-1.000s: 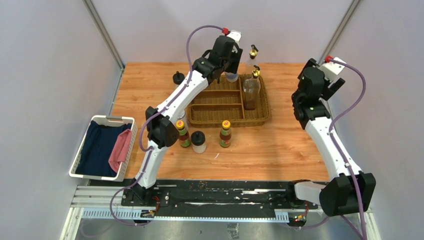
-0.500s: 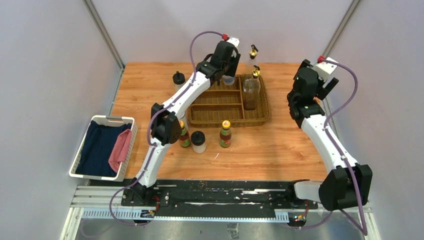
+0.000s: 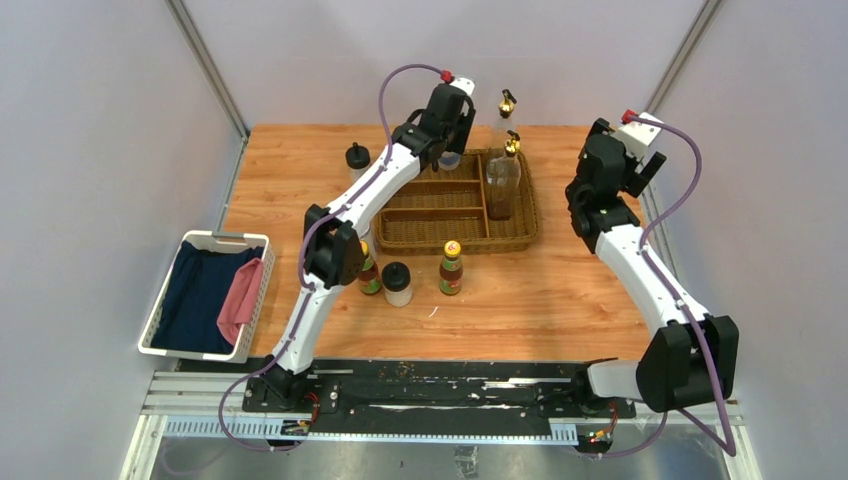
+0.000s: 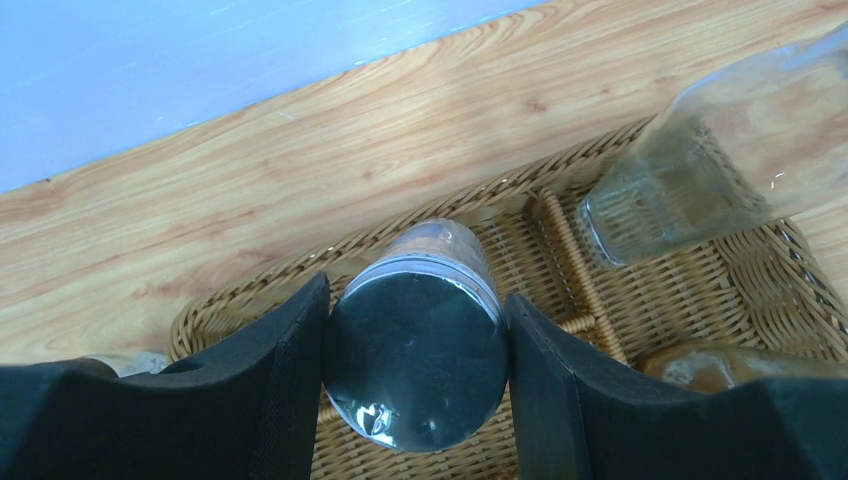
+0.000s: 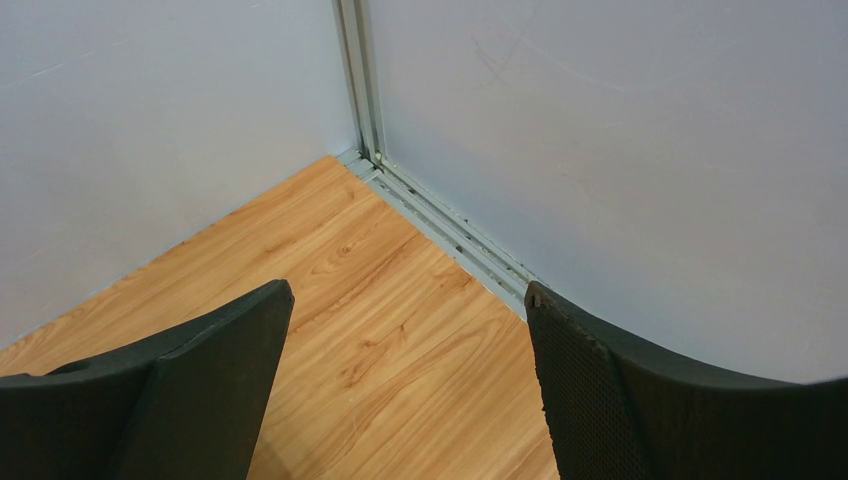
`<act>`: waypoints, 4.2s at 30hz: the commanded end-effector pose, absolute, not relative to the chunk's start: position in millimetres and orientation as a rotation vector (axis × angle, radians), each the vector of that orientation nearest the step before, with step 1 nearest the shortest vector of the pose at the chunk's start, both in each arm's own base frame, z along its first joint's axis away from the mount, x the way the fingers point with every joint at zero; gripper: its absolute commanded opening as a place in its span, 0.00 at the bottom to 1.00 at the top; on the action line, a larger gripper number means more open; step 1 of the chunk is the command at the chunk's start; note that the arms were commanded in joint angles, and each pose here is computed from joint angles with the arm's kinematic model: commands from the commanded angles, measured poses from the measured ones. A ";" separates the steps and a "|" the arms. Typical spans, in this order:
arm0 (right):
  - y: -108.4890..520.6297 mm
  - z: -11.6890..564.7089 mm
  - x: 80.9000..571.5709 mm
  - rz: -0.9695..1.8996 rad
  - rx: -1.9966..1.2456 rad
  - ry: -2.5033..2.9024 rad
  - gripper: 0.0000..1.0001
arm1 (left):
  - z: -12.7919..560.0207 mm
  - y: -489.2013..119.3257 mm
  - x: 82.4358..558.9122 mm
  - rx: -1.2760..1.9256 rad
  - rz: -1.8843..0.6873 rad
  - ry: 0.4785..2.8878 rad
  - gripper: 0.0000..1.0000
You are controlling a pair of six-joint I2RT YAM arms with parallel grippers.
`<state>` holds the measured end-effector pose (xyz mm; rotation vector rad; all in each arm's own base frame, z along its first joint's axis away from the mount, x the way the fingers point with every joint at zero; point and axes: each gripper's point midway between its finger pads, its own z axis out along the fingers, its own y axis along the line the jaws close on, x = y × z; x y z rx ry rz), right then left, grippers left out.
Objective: Organize the condiment bottles
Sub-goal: Place the bottle in the storage box, then pick up the bottle from the center of the board.
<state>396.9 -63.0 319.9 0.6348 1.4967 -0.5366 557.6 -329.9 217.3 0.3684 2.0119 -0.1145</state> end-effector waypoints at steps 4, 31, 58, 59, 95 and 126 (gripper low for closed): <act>-60.1 320.6 395.0 -0.563 0.647 1.477 0.90 | 228.3 -331.5 571.1 0.345 -0.118 1.954 0.00; -53.2 295.3 408.4 -0.589 0.626 1.519 0.91 | 193.7 -326.4 581.5 0.350 -0.089 2.000 0.00; -48.6 280.7 415.8 -0.599 0.609 1.547 0.91 | 181.7 -332.9 585.9 0.375 -0.130 2.001 0.78; -48.5 280.7 416.2 -0.599 0.610 1.547 0.91 | 181.7 -332.6 586.4 0.373 -0.130 2.000 0.78; -41.2 319.7 407.0 -0.569 0.560 1.518 0.91 | 320.7 -295.0 545.3 0.219 -0.150 1.803 0.91; 49.2 397.3 340.1 -0.345 0.220 1.579 0.87 | 414.9 -212.6 344.9 0.078 -0.253 1.686 0.89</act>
